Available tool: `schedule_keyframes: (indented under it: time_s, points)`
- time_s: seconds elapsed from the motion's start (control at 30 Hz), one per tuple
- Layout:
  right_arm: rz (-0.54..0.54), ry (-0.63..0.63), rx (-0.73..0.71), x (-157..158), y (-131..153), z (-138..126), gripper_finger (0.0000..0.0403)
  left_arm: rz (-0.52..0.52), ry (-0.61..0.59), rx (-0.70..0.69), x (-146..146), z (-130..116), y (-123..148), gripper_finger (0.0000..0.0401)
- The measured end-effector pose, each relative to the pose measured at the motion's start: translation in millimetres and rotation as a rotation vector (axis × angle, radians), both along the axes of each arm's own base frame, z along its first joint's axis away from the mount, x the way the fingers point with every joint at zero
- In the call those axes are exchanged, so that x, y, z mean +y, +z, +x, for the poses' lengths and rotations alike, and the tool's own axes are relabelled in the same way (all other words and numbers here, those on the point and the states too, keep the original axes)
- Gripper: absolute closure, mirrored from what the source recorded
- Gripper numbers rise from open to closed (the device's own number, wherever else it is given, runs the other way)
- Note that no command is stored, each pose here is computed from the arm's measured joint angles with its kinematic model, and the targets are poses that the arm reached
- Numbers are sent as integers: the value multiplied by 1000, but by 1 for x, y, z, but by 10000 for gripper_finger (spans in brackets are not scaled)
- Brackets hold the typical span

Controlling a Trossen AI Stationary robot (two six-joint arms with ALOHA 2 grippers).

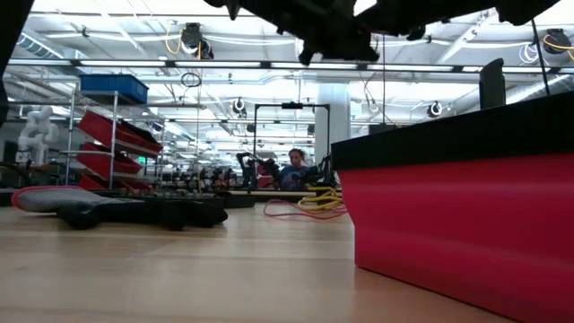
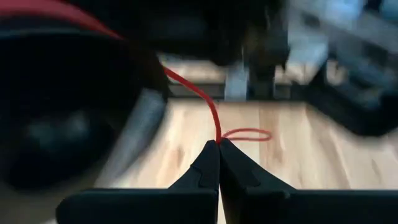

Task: Coil cords
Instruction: Coil the red wire onto the spool

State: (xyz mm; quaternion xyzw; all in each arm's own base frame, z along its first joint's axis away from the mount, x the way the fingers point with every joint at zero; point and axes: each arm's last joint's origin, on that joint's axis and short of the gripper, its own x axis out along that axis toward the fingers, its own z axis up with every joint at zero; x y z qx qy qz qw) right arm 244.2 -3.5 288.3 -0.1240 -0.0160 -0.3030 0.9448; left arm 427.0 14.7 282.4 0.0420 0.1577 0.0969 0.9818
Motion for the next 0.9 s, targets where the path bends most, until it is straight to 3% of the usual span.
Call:
schedule_keyframes:
  time_s: [0.2,0.57,0.77,0.9]
  points:
    - [16,26,-30,3,5,-4,403,28,29,-30,3,2,2,401]
    - [30,95,-82,18,22,-26,403,93,132,138,26,-6,-11,401]
    - [87,114,7,19,18,-38,403,121,154,174,35,-8,-12,401]
    - [95,60,105,17,9,-42,403,160,191,194,42,-13,-9,401]
